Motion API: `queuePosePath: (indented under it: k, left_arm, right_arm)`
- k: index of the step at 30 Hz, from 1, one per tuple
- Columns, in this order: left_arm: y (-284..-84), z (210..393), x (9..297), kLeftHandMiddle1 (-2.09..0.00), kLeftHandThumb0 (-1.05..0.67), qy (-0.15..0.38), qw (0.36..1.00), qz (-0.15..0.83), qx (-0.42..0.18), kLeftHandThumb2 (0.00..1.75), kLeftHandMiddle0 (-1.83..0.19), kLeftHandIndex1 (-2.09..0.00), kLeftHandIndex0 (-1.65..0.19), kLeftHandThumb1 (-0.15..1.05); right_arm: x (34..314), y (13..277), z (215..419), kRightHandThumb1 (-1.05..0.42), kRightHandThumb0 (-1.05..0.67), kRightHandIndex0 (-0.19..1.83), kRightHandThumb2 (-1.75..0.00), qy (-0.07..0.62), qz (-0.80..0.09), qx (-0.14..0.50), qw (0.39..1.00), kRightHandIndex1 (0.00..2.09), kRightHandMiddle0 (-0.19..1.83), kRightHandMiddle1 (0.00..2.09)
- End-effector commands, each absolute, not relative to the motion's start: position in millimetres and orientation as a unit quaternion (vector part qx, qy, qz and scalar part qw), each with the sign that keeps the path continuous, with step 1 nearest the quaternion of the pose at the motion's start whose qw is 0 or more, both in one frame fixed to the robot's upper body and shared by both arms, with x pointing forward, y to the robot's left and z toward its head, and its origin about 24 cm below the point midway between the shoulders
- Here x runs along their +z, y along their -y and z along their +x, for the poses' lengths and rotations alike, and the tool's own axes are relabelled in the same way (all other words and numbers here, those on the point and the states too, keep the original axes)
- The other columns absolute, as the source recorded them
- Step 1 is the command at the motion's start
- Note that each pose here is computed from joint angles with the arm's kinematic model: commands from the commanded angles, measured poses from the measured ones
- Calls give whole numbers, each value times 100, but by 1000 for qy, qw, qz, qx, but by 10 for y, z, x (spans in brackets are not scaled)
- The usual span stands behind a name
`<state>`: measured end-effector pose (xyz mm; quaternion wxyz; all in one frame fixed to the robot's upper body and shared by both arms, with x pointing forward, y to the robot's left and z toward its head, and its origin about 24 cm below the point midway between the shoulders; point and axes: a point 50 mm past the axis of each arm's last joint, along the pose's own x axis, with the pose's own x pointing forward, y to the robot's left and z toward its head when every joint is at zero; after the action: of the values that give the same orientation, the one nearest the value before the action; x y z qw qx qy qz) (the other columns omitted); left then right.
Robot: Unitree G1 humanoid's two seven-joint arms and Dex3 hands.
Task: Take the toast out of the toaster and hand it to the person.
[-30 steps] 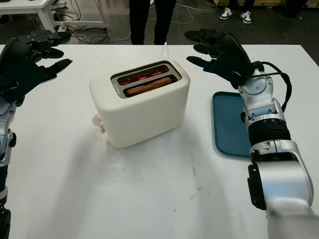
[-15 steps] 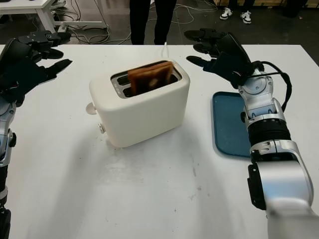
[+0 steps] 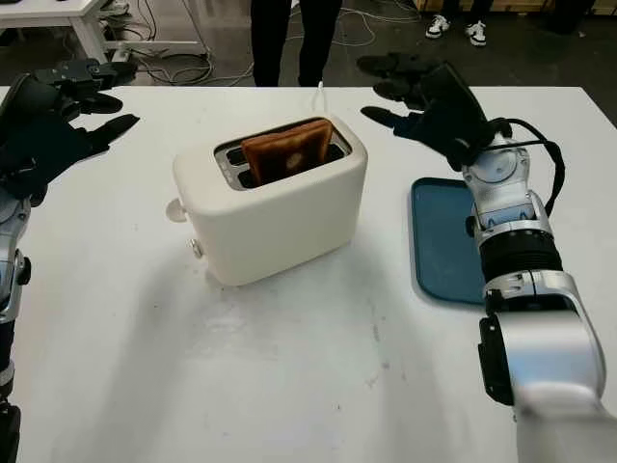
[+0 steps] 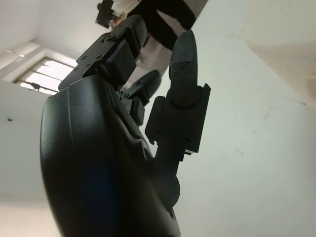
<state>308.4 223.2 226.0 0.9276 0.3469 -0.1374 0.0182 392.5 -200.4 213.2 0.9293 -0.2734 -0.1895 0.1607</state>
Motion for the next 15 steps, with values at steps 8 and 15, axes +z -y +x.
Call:
queuePosePath:
  k: [8, 15]
  left_arm:
    - [-2250, 3078, 2252, -78, -42, 138, 924, 357, 23, 21, -34, -3, -62, 92]
    - [-2255, 3067, 2247, -77, -42, 138, 926, 350, 27, 20, -35, -3, -63, 92]
  right_arm:
    - [2823, 1589, 3838, -78, -76, 79, 0, 296, -302, 266, 867, 12, 79, 9]
    - [2874, 1230, 3735, -70, -71, 82, 0, 323, -398, 316, 798, 37, 87, 11]
